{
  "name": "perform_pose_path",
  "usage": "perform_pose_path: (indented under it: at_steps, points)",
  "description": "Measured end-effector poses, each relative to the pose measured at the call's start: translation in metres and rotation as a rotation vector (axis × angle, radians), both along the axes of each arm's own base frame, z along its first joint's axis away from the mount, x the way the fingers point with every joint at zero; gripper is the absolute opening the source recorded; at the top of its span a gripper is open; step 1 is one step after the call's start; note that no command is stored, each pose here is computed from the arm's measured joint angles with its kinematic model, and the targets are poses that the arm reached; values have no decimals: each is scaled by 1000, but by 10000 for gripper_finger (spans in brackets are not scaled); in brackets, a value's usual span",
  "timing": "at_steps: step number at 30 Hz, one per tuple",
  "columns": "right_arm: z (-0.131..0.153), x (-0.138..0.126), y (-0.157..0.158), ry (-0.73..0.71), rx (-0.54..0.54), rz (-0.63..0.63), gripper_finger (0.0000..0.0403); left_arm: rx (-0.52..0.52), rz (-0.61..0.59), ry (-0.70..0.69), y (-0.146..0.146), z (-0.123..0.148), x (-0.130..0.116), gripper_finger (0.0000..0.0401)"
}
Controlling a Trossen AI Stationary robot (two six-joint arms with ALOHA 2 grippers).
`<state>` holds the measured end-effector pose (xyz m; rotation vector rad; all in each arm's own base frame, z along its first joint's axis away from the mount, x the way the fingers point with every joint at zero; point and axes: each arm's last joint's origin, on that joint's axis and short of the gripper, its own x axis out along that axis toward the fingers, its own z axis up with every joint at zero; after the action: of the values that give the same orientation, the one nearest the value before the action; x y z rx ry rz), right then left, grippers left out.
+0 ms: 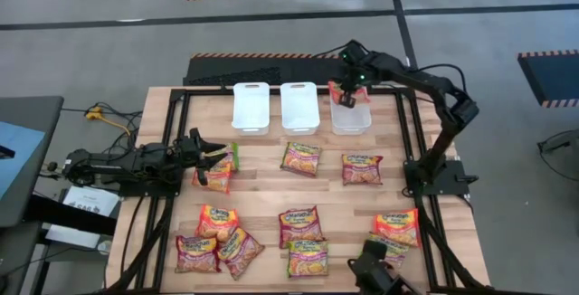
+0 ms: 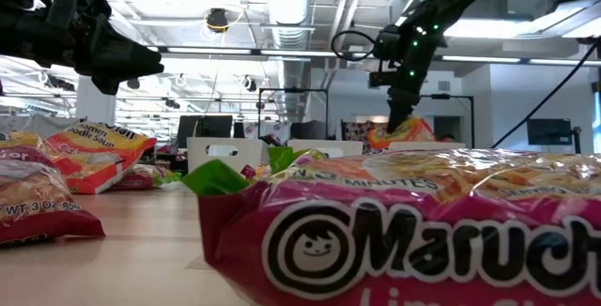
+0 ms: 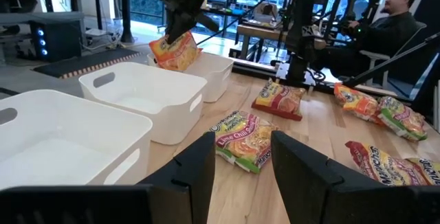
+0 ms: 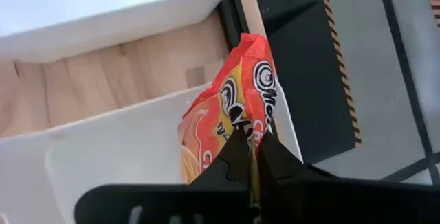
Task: Sort Maruchan noodles
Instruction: Put the orange noodle pack into the right white bin
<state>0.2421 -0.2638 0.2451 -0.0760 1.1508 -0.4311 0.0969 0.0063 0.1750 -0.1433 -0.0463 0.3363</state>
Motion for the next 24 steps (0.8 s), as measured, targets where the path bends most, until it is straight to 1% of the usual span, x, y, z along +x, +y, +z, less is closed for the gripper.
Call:
perform_pose_path:
  at_steps: [4,9,13,20,24]
  points:
    - [2,5,0,-30,-34,9,9,0,0,0,0,0,0,130]
    - [2,0,-4,-27,-22,-25,9,0,0,0,0,0,0,130]
    - [2,-5,-8,-8,-34,-53,12,0,0,0,0,0,0,130]
    - [0,-11,-10,8,-11,-69,45,0,-1,1,0,0,0,130]
    - [-1,-11,-9,11,-7,-58,52,0,-1,1,0,0,0,130]
